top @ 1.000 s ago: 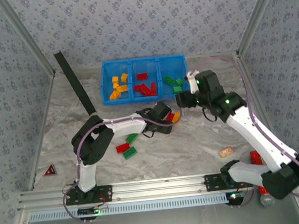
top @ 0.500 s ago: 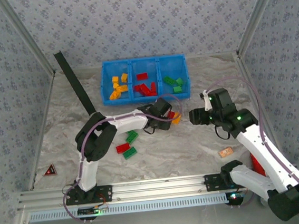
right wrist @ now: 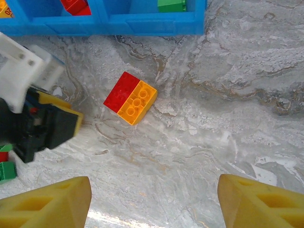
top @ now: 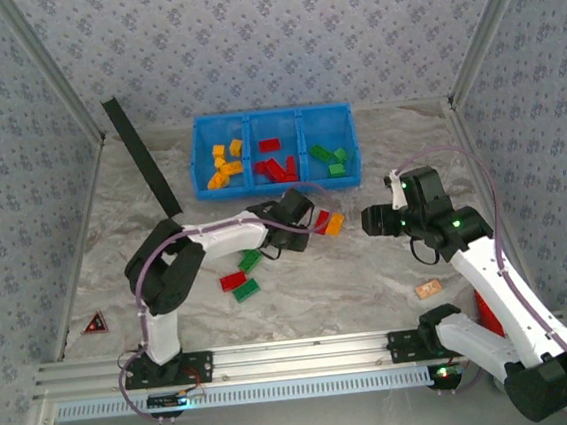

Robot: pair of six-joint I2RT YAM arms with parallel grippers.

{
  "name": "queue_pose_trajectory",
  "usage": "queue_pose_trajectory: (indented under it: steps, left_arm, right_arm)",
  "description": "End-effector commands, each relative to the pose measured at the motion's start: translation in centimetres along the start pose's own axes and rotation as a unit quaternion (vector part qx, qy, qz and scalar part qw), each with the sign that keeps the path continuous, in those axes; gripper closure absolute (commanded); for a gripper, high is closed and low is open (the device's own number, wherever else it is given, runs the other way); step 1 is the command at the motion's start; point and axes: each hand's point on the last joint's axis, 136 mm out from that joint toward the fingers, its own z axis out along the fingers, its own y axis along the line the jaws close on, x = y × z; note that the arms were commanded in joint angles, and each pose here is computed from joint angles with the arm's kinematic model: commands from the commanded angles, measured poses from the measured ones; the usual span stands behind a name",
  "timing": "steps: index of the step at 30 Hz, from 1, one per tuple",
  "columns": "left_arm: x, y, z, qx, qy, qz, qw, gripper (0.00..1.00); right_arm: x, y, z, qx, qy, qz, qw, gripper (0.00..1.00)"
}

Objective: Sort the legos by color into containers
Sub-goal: Pick up the lego from the center of the table, then place the lego in the container.

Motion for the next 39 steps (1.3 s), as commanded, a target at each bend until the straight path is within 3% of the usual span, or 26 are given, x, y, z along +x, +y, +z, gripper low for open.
queue_pose_trajectory:
  steps: [1, 8, 16, 23, 32, 35, 39]
  left_arm:
    - [-3.4, 2.2, -4.7, -0.015, -0.054, -0.007, 0.998, 0.67]
    - [-9.0, 8.3, -11.1, -0.054, -0.143, -0.033, 0.988, 0.67]
    - [-14.4, 15.0, -13.0, -0.096, -0.184, -0.074, 0.975, 0.68]
    - [-17.6, 19.4, -9.6, -0.104, -0.171, -0.11, 0.974, 0.68]
    - [-17.7, 21.9, -3.9, -0.097, -0.124, -0.128, 0.979, 0.69]
    - [-17.6, 22.6, -2.7, -0.095, -0.115, -0.135, 0.98, 0.69]
    - [-17.2, 23.0, -1.2, -0.085, -0.1, -0.146, 0.981, 0.69]
  right_arm:
    - [0.5, 0.1, 0.4, -0.01, 0.008, 0.015, 1.0, 0.26]
    - [1.4, 0.4, 1.6, -0.022, 0.024, 0.031, 0.999, 0.26]
    - [1.9, 0.5, 3.6, -0.03, 0.038, 0.048, 0.998, 0.25]
    - [2.0, 0.9, 5.4, -0.041, 0.055, 0.057, 0.996, 0.25]
    - [1.3, 2.6, 7.0, -0.048, 0.064, 0.036, 0.996, 0.27]
    - [1.8, 5.2, 7.3, -0.065, 0.076, -0.01, 0.995, 0.28]
    - [3.4, 11.2, 6.8, -0.134, 0.075, -0.171, 0.973, 0.29]
